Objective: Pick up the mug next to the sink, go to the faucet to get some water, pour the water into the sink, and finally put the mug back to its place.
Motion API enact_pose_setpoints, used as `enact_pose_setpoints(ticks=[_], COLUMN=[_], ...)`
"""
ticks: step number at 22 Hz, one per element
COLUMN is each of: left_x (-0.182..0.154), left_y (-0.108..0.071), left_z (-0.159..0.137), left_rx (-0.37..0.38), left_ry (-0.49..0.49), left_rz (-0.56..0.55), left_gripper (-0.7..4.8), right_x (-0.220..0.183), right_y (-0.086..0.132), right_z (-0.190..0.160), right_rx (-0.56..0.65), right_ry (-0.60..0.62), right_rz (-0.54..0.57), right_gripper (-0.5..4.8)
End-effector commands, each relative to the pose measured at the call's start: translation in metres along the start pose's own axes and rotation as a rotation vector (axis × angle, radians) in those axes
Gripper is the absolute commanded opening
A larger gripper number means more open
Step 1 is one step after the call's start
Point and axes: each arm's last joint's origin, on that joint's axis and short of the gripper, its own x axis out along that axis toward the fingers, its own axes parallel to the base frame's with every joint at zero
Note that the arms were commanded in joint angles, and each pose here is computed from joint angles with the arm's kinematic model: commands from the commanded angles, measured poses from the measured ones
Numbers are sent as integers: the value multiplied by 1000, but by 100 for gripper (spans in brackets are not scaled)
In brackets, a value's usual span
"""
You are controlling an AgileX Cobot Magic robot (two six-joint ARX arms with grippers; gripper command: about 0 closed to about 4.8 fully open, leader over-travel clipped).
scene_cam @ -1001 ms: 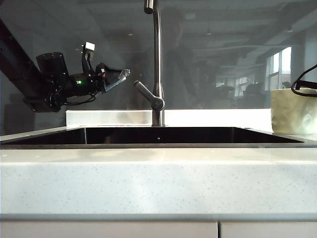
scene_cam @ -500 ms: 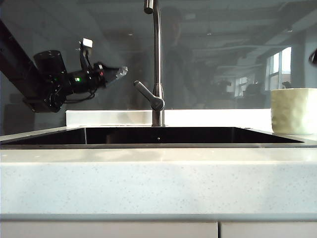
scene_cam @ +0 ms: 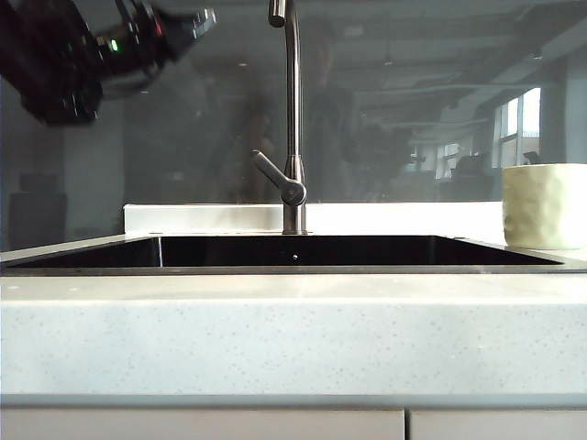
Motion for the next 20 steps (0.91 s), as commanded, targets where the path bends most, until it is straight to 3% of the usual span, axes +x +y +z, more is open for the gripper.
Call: enact_pose_setpoints(ticks=[1,4,10,14,15,17,18,20], left_x=[12,22,38,35,30,31,26,16], left_y=[-17,-31,-66,-102,-121,-153,-175,-201], left_z=[44,78,141,167,174,171,167,153], left_rx=[101,149,220,294,335,428,436,375], left_ry=[-22,-12,31,39,122,301,404,471], left_rz=[-46,-70,-64,158,344,464,523,581], left_gripper=[1,1,2,0,-1,-2,-2,-2], right_x=[-9,-19,-38,-43,-44,-45,-45,-45], right_y=[4,6,11,12,12,12,12,12], right_z=[15,27,31,31,32,32,31,28], right_rx=[1,0,6,9,9,8,9,13], right_ry=[70,128,213,228,222,219,231,263], right_rz=[19,11,155,175,179,180,177,172], right_gripper=[-8,-8,-8,-8,-8,-8,-8,-8])
